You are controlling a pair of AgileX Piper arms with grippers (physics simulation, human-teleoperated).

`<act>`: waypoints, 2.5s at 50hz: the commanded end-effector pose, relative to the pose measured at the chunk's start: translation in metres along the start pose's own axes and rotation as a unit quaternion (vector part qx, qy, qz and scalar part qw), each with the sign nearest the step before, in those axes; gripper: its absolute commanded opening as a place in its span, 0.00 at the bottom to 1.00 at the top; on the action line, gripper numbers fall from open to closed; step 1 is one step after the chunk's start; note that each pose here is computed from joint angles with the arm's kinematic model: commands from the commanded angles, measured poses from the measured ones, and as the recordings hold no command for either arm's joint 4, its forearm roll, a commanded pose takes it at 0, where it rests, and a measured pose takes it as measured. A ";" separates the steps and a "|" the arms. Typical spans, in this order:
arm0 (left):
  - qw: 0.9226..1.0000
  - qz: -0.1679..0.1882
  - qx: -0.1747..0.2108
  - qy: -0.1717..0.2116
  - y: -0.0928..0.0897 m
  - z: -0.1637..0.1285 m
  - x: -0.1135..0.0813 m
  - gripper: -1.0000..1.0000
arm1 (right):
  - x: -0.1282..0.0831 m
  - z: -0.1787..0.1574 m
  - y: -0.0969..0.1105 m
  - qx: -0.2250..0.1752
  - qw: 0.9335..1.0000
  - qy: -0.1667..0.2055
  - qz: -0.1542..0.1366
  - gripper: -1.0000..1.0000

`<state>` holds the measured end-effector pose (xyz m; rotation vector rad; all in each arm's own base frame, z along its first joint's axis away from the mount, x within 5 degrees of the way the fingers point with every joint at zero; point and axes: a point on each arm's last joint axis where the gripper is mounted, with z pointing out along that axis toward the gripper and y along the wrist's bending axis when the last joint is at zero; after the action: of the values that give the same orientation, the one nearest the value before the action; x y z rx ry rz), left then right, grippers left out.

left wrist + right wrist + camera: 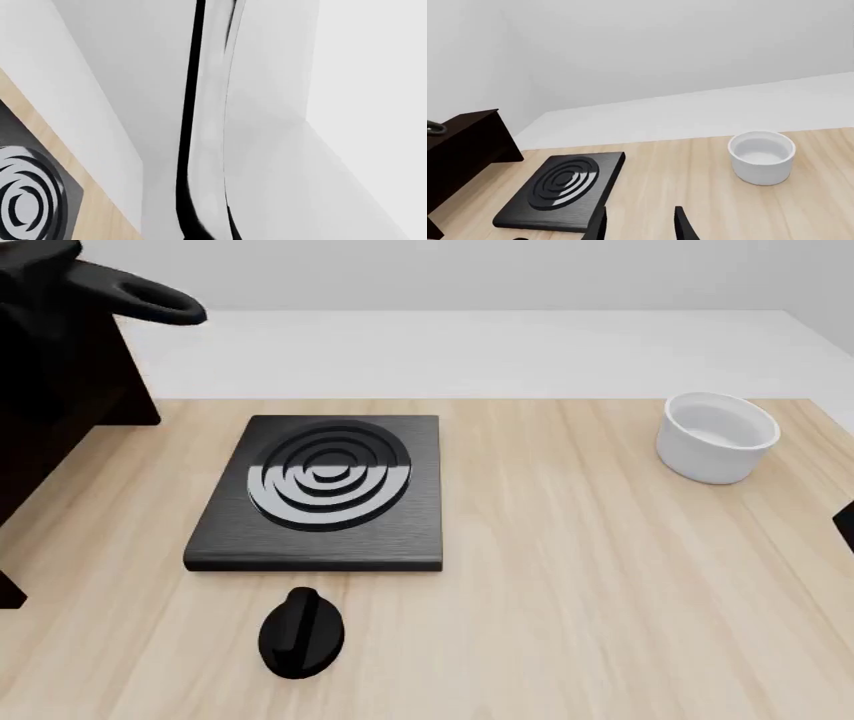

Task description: Put the frying pan on the cabinet shelf.

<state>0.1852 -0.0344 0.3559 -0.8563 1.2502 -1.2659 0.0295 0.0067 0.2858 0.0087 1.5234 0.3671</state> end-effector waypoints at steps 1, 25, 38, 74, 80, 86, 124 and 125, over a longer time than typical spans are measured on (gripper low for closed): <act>0.999 0.016 0.022 -0.020 0.000 0.020 -0.009 0.00 | 0.000 0.000 0.000 0.002 1.000 -0.001 0.004 1.00; 0.992 -0.079 0.023 -0.095 0.051 0.067 -0.043 0.00 | 0.014 0.005 -0.004 0.011 0.999 0.009 0.039 1.00; 0.989 -0.085 0.033 -0.118 0.030 0.082 -0.064 0.00 | 0.019 0.007 -0.005 0.011 0.999 0.016 0.037 1.00; 0.977 -0.121 0.009 -0.174 0.089 0.089 -0.094 0.00 | 0.018 0.006 -0.005 0.016 0.999 0.016 0.025 1.00; 0.975 -0.124 0.006 -0.182 0.101 0.085 -0.096 0.00 | 0.019 0.006 -0.005 0.017 0.999 0.018 0.026 1.00; 0.972 -0.132 -0.002 -0.196 0.116 0.083 -0.103 0.00 | 0.018 0.006 -0.005 0.018 0.999 0.018 0.022 1.00; 0.961 -0.163 -0.003 -0.222 0.152 0.074 -0.113 1.00 | 0.020 0.006 -0.006 0.019 0.999 0.027 0.025 1.00; 0.963 -0.154 -0.005 -0.220 0.148 0.074 -0.112 1.00 | 0.020 0.006 -0.006 0.019 0.999 0.028 0.025 1.00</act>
<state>0.3043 0.0719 0.2621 -1.2358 0.8378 -1.2427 0.0362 0.0073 0.2678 0.0675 1.5780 0.3794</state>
